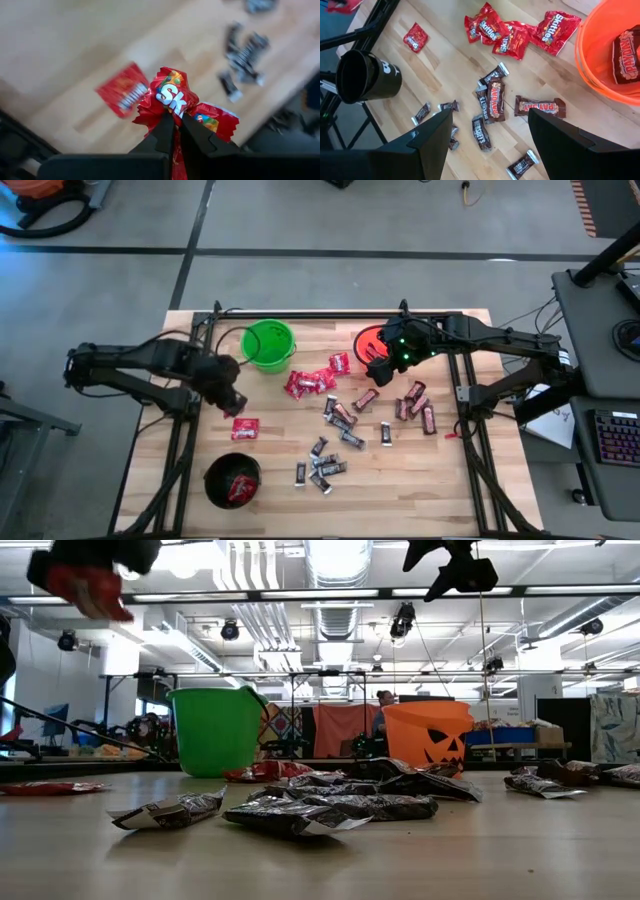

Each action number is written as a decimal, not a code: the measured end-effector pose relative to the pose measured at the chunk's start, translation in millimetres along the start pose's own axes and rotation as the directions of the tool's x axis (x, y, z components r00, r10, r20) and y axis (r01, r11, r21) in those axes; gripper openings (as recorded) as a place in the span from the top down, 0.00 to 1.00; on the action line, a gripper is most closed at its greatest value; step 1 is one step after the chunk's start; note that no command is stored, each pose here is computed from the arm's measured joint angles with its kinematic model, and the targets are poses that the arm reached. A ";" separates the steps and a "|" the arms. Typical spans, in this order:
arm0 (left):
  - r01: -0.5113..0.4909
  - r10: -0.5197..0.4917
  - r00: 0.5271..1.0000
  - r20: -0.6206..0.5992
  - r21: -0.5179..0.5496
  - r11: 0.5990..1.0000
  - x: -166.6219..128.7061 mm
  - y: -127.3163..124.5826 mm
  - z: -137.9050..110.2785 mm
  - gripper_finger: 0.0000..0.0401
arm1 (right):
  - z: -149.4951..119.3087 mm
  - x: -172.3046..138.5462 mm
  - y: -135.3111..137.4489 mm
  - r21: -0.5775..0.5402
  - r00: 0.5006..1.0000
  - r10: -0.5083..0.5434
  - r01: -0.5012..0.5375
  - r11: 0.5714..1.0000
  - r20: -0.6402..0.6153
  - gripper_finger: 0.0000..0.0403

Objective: Sort candy
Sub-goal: Put the red candy into the black bucket, then put the black chocolate into the green bucket

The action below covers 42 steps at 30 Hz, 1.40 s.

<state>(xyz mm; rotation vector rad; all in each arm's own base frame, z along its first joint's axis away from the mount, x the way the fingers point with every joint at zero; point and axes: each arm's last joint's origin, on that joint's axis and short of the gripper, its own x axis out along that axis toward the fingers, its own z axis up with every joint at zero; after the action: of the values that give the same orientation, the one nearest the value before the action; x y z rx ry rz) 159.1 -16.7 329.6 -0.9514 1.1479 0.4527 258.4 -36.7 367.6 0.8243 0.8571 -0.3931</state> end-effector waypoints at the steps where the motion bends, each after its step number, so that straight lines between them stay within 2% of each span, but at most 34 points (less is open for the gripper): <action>1: 0.013 -0.012 1.000 -0.012 0.013 1.000 -1.6 -3.6 -4.0 1.00 | 0.0 0.0 0.0 -0.001 1.000 0.000 0.000 1.000 0.000 0.37; 5: 0.067 -0.063 0.995 -0.072 0.055 0.996 -6.3 -18.4 -22.5 1.00 | 0.0 0.0 0.0 -0.006 1.000 0.000 0.000 1.000 0.000 0.37; 11: 0.133 -0.126 0.980 -0.154 0.039 0.990 -4.8 -45.3 -50.8 1.00 | 0.0 0.0 0.0 -0.014 1.000 0.000 0.000 1.000 0.000 0.37; 17: 0.125 -0.099 0.959 -0.264 0.085 0.988 22.8 -72.3 -80.8 0.99 | 0.0 0.0 0.0 -0.014 1.000 0.000 0.000 1.000 0.000 0.37; 20: 0.065 -0.031 0.958 -0.285 0.111 0.992 37.0 -79.8 -91.8 0.97 | 0.0 0.0 0.0 -0.014 1.000 0.000 0.000 1.000 0.000 0.37; 27: -0.042 0.077 0.955 -0.287 0.126 0.991 65.0 -87.8 -96.4 0.88 | -0.1 0.0 0.1 -0.014 1.000 0.004 -0.004 1.000 -0.003 0.37; 33: -0.095 0.135 0.943 -0.306 0.141 0.985 71.6 -87.6 -97.7 0.78 | -0.6 0.0 0.5 -0.011 1.000 0.020 -0.020 1.000 -0.019 0.37; 37: -0.042 0.090 0.946 -0.312 0.157 0.987 59.0 -89.7 -96.5 0.74 | -1.9 -0.1 1.9 0.023 0.996 0.066 -0.065 0.998 -0.064 0.37; 42: 0.090 -0.026 0.971 -0.237 0.263 0.961 27.1 -100.5 -87.0 0.73 | -5.7 -0.1 5.8 0.093 0.985 0.122 -0.111 0.989 -0.121 0.37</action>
<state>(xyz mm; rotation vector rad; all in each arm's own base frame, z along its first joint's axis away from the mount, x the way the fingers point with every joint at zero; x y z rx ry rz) 194.4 -147.5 336.7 -0.8074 1.3503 0.1307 259.0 -28.7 368.3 0.9827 0.9095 -0.2777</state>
